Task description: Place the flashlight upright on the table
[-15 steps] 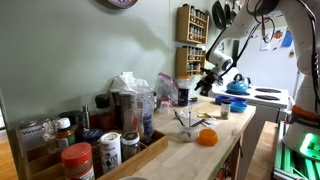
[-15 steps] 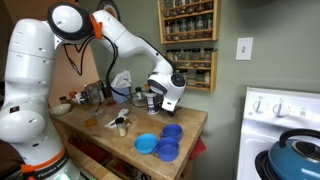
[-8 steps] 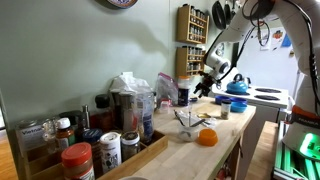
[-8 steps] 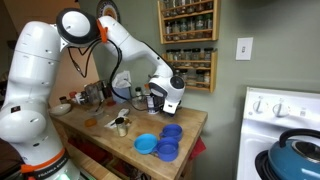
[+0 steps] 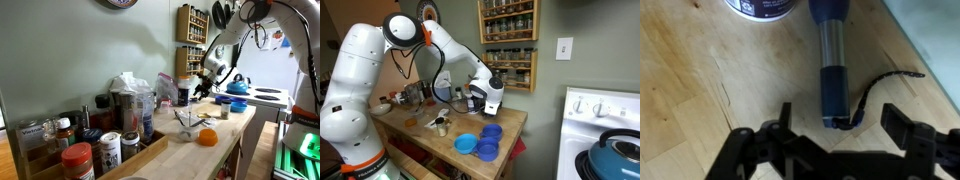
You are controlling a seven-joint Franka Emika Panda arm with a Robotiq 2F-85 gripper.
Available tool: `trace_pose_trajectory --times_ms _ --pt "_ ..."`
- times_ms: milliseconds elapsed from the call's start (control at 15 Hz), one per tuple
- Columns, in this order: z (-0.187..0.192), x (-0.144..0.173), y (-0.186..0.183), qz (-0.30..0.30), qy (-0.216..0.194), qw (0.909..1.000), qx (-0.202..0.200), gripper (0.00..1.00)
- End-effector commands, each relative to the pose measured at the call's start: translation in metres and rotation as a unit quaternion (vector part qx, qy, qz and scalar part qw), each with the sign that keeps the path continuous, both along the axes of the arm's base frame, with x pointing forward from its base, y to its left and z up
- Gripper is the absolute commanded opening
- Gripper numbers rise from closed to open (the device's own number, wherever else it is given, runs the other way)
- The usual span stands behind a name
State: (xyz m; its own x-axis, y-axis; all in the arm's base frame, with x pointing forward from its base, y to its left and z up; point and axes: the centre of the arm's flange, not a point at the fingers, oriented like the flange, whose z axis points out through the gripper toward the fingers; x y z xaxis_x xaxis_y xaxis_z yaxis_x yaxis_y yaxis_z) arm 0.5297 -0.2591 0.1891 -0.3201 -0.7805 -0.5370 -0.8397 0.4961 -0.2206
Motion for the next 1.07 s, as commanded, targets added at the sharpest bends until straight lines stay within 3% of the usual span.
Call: trace_pose_trajectory --times_ms 0,133,200,267,667,800,1000 --pt "-0.015 0.006 0.002 0.004 0.004 0.9998 -0.019 0.94" --pt "-0.019 0.007 0.004 0.006 0.007 0.9998 -0.02 0.85" --pt "-0.02 0.007 0.005 0.007 0.01 0.9997 -0.021 0.68" --pt "-0.021 0.008 0.005 0.007 0.012 0.9996 -0.023 0.65" --pt "-0.011 0.004 -0.006 0.004 0.015 0.999 -0.041 0.19" --pt "0.001 0.0 -0.012 0.009 0.021 0.9986 -0.048 0.14" --pt "0.024 -0.011 -0.018 0.027 0.036 0.9931 -0.108 0.13"
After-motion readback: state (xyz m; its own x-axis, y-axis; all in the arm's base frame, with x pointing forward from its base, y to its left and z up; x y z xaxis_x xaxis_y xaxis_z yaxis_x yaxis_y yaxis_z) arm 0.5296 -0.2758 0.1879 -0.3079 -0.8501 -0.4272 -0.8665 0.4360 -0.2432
